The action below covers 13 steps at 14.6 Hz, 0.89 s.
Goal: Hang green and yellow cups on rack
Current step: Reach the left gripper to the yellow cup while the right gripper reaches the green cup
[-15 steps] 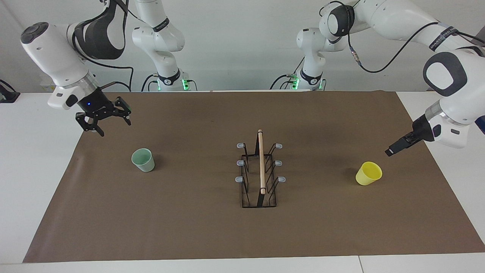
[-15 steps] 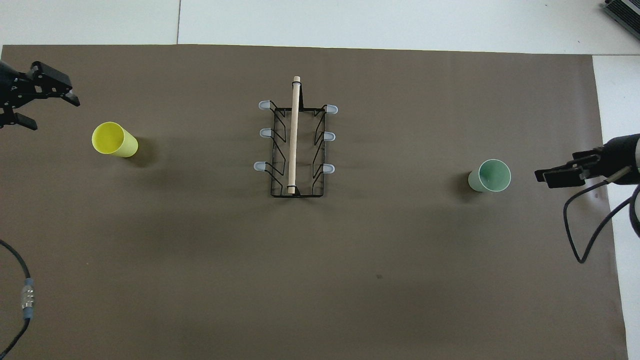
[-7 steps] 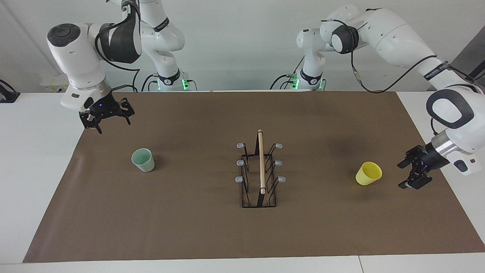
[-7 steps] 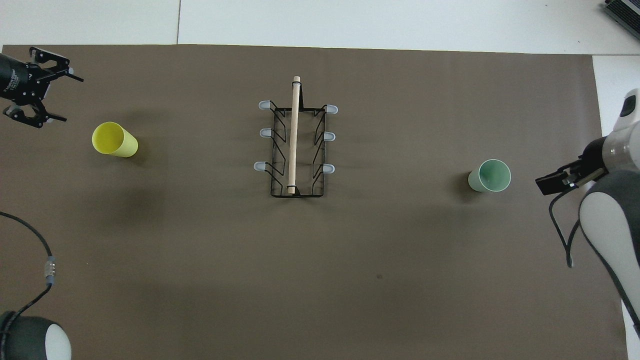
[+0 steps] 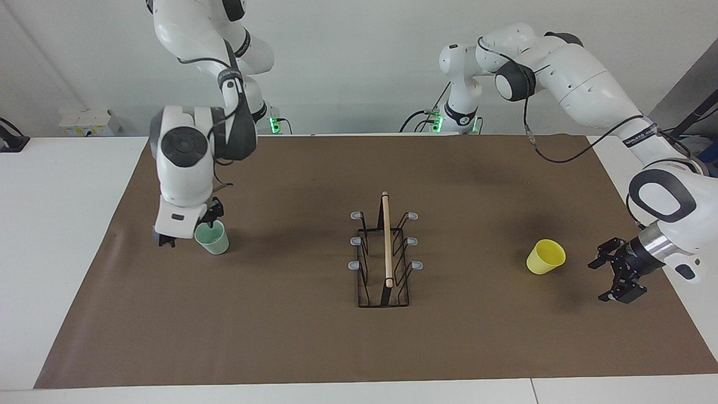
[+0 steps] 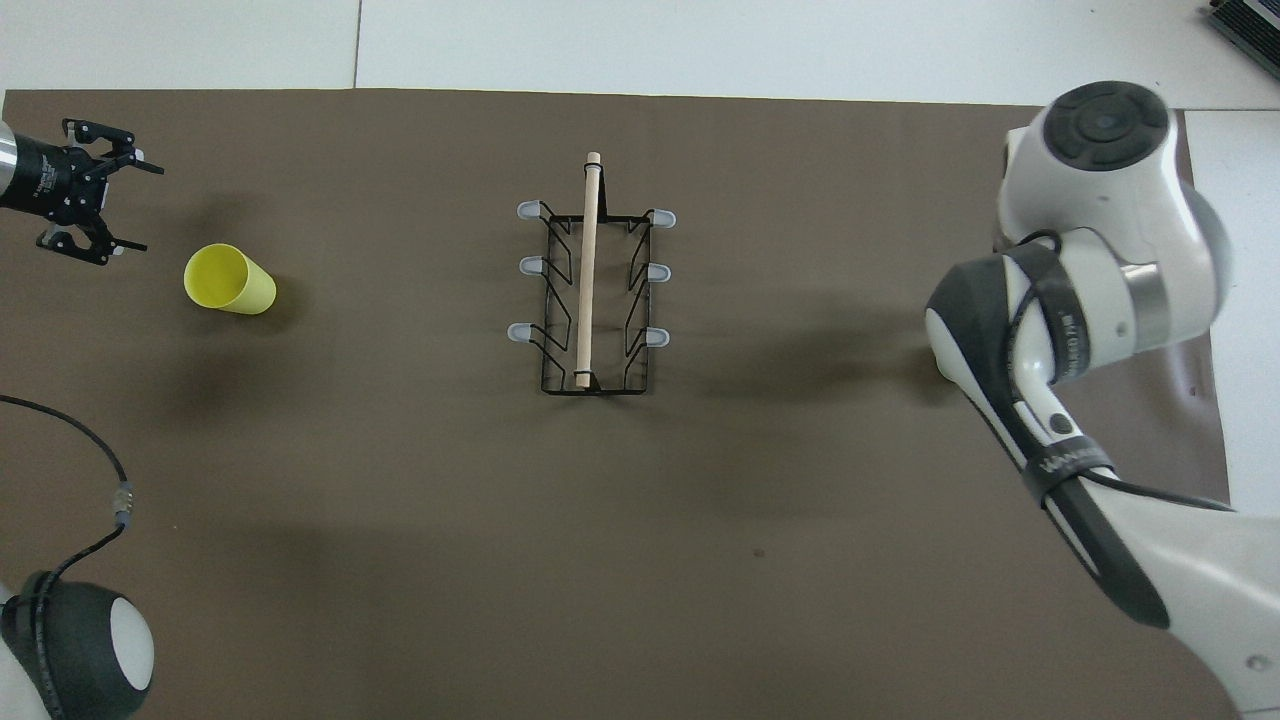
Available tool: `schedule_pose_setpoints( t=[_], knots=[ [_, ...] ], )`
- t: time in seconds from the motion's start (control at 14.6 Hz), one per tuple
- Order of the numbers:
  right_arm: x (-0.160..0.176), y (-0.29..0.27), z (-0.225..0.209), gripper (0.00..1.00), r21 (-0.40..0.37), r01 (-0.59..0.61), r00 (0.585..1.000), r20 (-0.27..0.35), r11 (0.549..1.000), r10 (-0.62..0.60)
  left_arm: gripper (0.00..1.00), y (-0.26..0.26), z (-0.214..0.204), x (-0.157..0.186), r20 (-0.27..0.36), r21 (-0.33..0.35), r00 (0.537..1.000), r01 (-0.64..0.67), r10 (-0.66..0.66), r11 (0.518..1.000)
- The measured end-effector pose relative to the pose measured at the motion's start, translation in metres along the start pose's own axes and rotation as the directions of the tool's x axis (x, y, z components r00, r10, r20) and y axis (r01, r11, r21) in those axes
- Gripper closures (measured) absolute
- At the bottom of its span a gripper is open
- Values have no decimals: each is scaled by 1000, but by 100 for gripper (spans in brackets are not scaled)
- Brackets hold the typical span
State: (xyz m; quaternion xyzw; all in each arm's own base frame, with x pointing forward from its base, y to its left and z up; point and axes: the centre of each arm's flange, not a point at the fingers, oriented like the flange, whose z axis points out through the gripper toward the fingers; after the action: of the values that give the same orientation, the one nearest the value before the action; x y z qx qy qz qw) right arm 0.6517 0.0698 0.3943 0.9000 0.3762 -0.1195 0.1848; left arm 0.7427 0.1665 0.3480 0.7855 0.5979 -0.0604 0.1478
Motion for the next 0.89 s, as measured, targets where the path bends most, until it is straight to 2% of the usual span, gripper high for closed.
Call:
schedule_pose_setpoints(
  t=[0.14, 0.34, 0.62, 0.89],
  knots=[
    [36, -39, 11, 0, -76, 120, 988, 102, 990, -112, 0, -5, 6, 4, 21, -1, 999, 36, -36, 999],
    [65, -76, 26, 0, -124, 243, 957, 193, 962, -216, 0, -7, 14, -2, 31, 18, 994, 107, -107, 994],
    [65, -90, 50, 0, -136, 375, 899, 293, 917, -324, 0, -27, 33, -11, 86, 61, 968, 231, -235, 971],
    [56, -115, 73, 0, -161, 485, 831, 390, 859, -396, 0, -63, 31, -9, 186, 47, 922, 337, -339, 940]
  ],
)
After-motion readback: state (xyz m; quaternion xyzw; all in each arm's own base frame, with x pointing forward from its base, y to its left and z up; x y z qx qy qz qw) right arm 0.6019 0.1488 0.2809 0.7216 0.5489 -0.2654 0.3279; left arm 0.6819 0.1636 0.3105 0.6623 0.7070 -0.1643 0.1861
